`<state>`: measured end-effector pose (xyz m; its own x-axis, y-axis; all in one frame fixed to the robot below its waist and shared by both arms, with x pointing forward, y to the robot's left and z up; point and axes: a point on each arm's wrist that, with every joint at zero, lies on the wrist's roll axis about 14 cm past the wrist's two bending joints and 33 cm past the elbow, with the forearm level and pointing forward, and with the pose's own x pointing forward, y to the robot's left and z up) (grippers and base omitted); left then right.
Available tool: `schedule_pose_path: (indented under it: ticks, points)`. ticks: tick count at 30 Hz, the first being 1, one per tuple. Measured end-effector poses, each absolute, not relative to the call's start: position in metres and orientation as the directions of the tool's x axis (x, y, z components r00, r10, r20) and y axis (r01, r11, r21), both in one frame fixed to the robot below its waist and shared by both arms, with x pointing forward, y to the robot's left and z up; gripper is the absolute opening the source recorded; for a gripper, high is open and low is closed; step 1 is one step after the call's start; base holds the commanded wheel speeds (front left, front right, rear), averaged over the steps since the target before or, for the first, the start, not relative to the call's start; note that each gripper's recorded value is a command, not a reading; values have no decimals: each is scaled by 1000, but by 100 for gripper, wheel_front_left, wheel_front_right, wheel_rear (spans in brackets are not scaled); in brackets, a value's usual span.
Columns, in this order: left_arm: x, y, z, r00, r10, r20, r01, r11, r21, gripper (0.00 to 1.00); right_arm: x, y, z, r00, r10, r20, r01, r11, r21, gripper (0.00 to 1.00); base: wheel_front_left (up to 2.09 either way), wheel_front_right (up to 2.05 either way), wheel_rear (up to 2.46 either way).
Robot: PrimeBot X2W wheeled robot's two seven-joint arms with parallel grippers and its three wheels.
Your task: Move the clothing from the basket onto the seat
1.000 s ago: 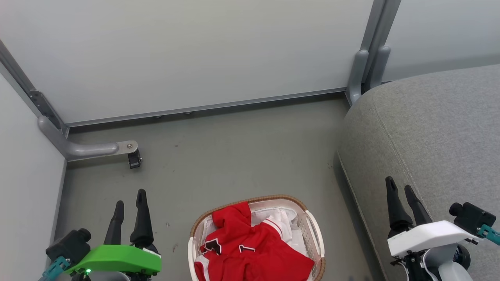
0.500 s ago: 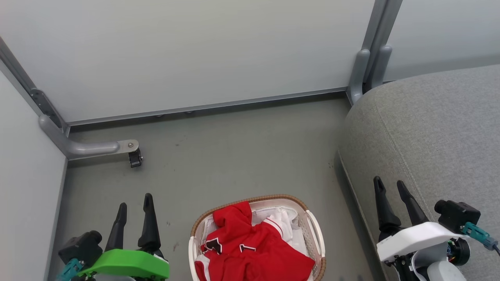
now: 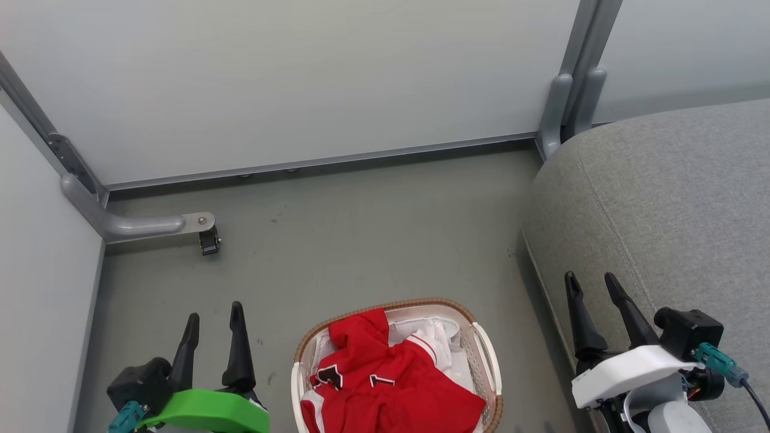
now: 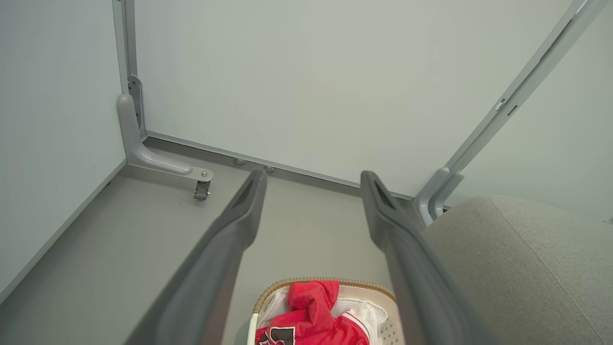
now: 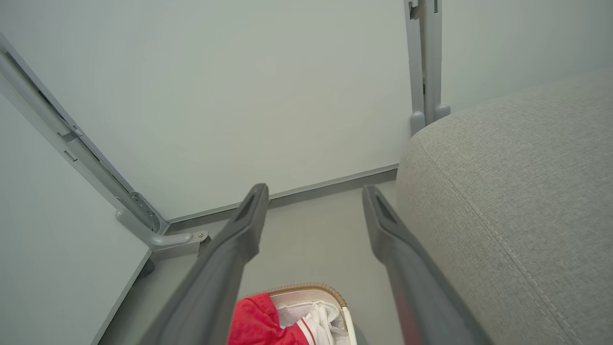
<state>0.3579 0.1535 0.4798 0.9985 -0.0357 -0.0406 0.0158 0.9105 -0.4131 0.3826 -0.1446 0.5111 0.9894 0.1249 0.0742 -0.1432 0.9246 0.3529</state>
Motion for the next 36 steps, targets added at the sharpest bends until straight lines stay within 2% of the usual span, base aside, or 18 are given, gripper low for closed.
schedule_pose_path:
  ticks: [36]
  points:
    - [346, 136, 475, 995, -98, -18, 93, 974, -204, 100, 377, -122, 525, 965, 221, 143, -236, 967, 98, 100, 0, 0, 0]
